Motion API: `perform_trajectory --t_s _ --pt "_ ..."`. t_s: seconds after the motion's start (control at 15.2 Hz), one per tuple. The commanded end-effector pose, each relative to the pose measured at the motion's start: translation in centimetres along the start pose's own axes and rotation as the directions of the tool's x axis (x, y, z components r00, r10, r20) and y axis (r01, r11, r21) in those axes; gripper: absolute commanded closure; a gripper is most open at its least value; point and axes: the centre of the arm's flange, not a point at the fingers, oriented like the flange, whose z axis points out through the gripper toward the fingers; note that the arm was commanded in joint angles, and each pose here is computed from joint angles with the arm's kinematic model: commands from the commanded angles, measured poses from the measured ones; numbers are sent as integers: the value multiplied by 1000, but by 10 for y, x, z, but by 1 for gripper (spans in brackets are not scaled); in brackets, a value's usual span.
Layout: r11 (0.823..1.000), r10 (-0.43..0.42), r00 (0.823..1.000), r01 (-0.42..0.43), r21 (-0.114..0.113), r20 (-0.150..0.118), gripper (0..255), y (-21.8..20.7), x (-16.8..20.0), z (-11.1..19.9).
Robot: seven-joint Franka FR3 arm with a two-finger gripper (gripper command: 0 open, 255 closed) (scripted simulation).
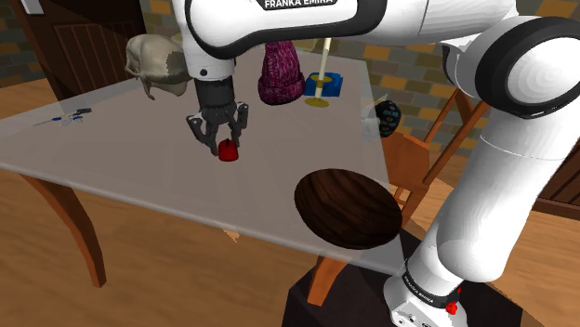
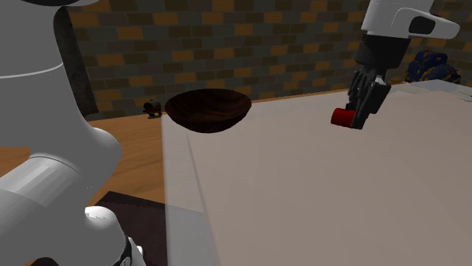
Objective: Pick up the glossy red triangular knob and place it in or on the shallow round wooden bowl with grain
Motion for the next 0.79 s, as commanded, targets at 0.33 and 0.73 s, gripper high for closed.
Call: perform_trajectory --t_s 0.33,0.73 --pt "1000 0 1000 0 0 0 255 2 -3 -35" --pt "1000 0 1000 0 0 0 255 4 -6 -66"
